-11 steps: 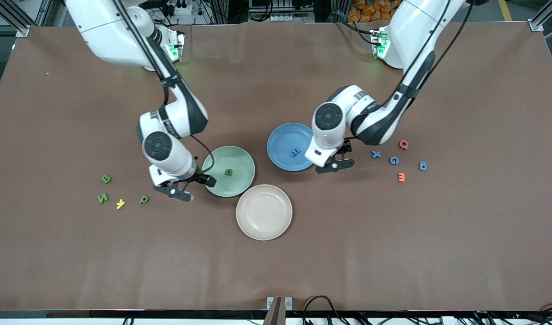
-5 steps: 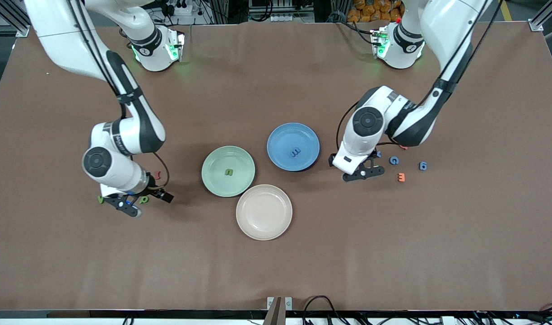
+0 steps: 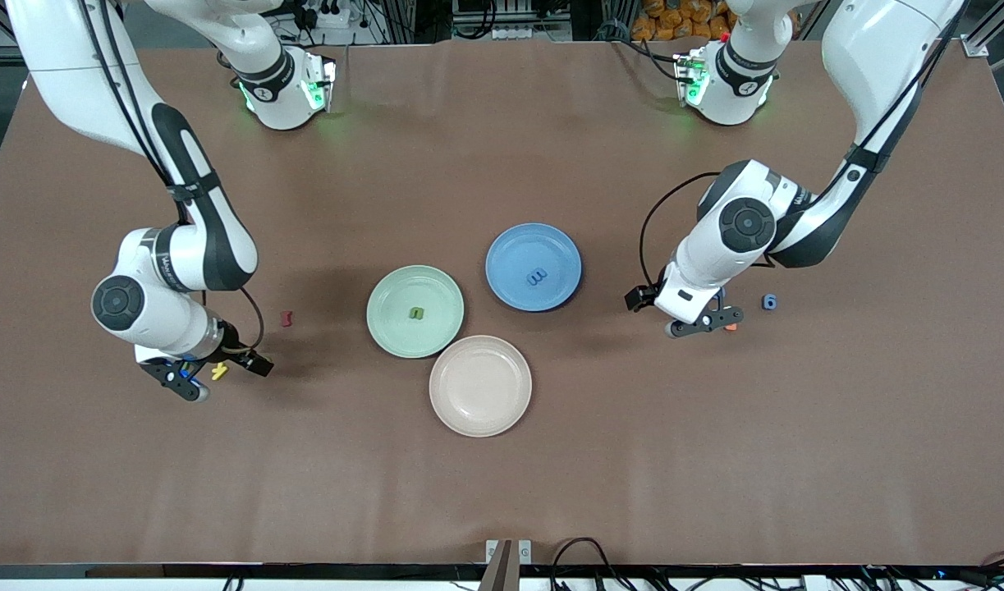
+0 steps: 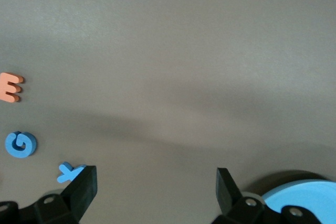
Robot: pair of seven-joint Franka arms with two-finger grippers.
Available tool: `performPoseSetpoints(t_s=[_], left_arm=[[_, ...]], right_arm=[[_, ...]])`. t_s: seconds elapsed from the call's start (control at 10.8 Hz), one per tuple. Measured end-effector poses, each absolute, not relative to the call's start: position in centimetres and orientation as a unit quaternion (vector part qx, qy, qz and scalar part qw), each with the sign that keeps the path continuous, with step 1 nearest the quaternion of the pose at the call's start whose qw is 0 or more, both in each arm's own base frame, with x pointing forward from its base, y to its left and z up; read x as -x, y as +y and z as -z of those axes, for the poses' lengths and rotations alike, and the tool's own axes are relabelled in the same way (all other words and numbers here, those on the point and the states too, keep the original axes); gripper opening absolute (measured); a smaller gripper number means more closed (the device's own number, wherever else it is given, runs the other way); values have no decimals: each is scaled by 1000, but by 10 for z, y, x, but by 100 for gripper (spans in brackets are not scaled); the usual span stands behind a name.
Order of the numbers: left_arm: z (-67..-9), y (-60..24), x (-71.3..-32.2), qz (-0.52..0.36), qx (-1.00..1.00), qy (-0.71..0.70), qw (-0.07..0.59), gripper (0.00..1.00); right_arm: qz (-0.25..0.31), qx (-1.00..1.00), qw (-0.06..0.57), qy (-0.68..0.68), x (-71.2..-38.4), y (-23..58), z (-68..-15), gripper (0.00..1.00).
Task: Sort letters by color into matching plates
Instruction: 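Release the green u on the green plate, then withdraw both grippers, then grasp the green d with the right gripper while the left reaches X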
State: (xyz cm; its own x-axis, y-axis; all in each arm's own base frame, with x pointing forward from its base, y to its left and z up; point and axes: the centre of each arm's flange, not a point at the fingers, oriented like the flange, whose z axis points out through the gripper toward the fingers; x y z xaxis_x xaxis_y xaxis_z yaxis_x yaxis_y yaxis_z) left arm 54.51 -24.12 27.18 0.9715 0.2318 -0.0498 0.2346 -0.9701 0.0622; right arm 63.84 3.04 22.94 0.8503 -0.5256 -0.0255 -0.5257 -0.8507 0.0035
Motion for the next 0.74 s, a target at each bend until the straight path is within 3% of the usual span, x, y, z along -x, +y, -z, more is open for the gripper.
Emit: performPoseSetpoints(t_s=[0.74], left_arm=[[-269,-239,-544,23,-993,115,36,100]], right_arm=[[1,961,12,275,-641,27,-184,100]])
